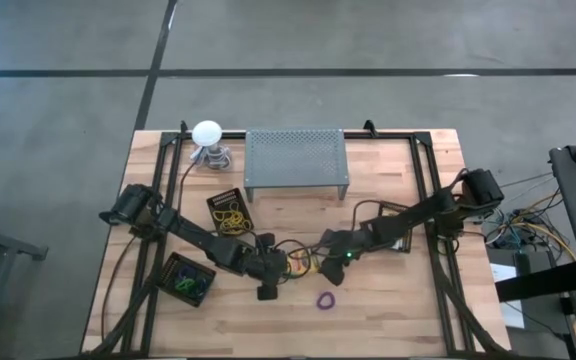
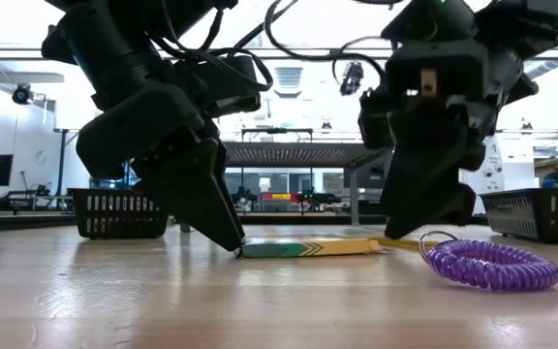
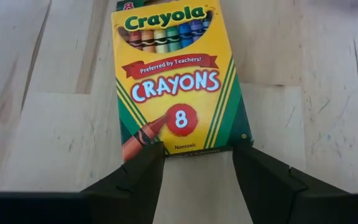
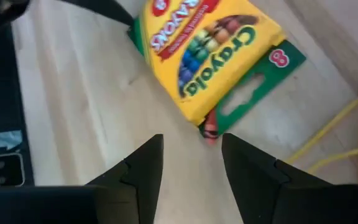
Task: Pick & Place Office Desk Supplies
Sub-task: Put the crayon box into the top right black bin
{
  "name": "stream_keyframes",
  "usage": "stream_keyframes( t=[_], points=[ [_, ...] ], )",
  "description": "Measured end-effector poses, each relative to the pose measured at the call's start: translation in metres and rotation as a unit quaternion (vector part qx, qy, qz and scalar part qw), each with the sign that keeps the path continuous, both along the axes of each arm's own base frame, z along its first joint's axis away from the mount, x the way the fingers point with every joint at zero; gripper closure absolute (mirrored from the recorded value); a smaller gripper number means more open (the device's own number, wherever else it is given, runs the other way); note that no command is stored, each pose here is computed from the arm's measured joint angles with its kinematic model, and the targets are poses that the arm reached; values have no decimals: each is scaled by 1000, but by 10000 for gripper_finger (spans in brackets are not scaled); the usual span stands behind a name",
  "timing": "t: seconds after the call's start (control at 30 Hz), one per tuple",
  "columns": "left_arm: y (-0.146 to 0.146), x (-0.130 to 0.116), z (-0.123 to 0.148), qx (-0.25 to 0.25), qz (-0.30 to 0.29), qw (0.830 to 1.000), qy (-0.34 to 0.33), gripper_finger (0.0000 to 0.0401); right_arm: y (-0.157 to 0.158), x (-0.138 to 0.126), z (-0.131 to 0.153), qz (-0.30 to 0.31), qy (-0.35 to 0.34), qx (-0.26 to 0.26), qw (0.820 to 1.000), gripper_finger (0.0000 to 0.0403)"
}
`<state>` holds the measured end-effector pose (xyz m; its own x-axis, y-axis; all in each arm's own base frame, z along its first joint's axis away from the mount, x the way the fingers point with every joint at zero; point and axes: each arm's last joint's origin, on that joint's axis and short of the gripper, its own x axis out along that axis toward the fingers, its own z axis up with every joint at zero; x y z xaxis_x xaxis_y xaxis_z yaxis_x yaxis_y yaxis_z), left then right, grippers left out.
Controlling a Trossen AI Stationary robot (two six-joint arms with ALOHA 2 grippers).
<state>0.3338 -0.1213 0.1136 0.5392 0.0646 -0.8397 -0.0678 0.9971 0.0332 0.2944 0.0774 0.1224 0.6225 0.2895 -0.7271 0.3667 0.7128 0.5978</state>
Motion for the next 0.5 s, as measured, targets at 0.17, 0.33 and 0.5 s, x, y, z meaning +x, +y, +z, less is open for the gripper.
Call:
stream_keyframes(
  t=[0.17,0.33,0.5],
  points=[
    [0,0,0,0,-1,1000,-2,202,2,2,-9,-8,12,9,1000,246],
    [0,1,0,-2,-2,1000,-2,202,2,4,-13,-15,13,14,1000,244],
    [0,1,0,-3,-3,1000,-4,202,4,11,-18,-14,-19,23,999,243]
  ],
)
